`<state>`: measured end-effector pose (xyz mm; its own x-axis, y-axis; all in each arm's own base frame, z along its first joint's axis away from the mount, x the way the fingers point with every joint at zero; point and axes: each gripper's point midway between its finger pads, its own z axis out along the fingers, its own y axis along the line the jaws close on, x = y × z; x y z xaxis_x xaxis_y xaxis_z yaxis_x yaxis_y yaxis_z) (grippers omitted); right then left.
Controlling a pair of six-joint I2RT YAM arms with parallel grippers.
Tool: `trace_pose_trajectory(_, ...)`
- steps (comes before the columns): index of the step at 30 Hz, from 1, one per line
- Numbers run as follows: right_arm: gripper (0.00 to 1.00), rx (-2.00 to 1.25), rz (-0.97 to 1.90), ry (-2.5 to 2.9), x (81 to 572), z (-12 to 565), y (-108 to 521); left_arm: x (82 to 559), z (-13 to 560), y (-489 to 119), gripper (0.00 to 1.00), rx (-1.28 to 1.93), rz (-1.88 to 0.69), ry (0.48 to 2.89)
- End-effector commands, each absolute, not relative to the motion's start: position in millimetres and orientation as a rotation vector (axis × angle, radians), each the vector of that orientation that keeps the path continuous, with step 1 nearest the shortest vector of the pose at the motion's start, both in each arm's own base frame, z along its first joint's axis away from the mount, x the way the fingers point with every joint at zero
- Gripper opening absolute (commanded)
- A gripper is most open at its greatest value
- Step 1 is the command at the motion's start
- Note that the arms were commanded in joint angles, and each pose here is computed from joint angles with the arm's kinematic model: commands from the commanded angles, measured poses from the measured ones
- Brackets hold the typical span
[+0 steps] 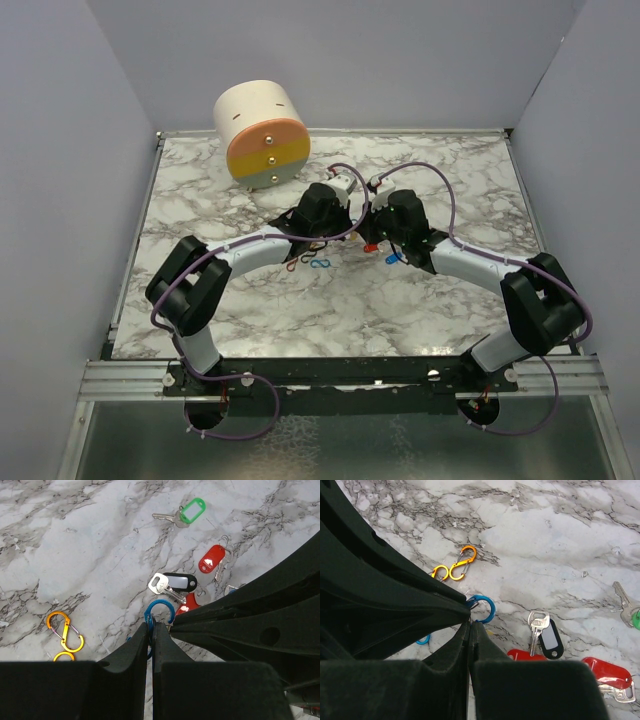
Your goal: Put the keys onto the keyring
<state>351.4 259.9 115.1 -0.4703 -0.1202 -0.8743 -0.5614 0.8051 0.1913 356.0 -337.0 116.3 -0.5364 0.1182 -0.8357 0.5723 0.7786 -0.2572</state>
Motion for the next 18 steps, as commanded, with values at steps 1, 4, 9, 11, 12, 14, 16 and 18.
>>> trace_pose_trajectory(1, 0.01, -0.504, 0.6, 1.929, 357.2, 142.5, 268.1, 358.6, 121.1, -342.3, 0.0, 0.524, -0.648, 2.072)
trace_pose_trajectory(4, 0.01, -0.498, 0.594, 1.932, 358.0, 141.6, 267.1, 357.4, 121.0, -341.6, 0.0, 0.529, -0.648, 2.073)
trace_pose_trajectory(9, 0.01, -0.493, 0.584, 1.939, 359.2, 139.6, 266.1, 354.9, 122.0, -340.7, 0.0, 0.537, -0.65, 2.073)
trace_pose_trajectory(11, 0.01, -0.489, 0.577, 1.942, 359.8, 138.9, 265.1, 354.7, 122.9, -340.3, 0.0, 0.536, -0.652, 2.071)
trace_pose_trajectory(12, 0.01, -0.486, 0.574, 1.945, 360.0, 138.4, 264.6, 354.3, 123.0, -340.1, 0.0, 0.537, -0.653, 2.071)
trace_pose_trajectory(14, 0.01, -0.487, 0.57, 1.946, 360.6, 138.2, 264.2, 354.0, 123.9, -339.5, 0.0, 0.537, -0.651, 2.069)
trace_pose_trajectory(16, 0.01, -0.484, 0.564, 1.949, 360.8, 136.9, 263.3, 353.8, 125.2, -339.3, 0.0, 0.539, -0.65, 2.067)
trace_pose_trajectory(18, 0.01, -0.481, 0.558, 1.949, 361.3, 136.8, 262.5, 353.3, 126.5, -339.3, 0.0, 0.542, -0.652, 2.065)
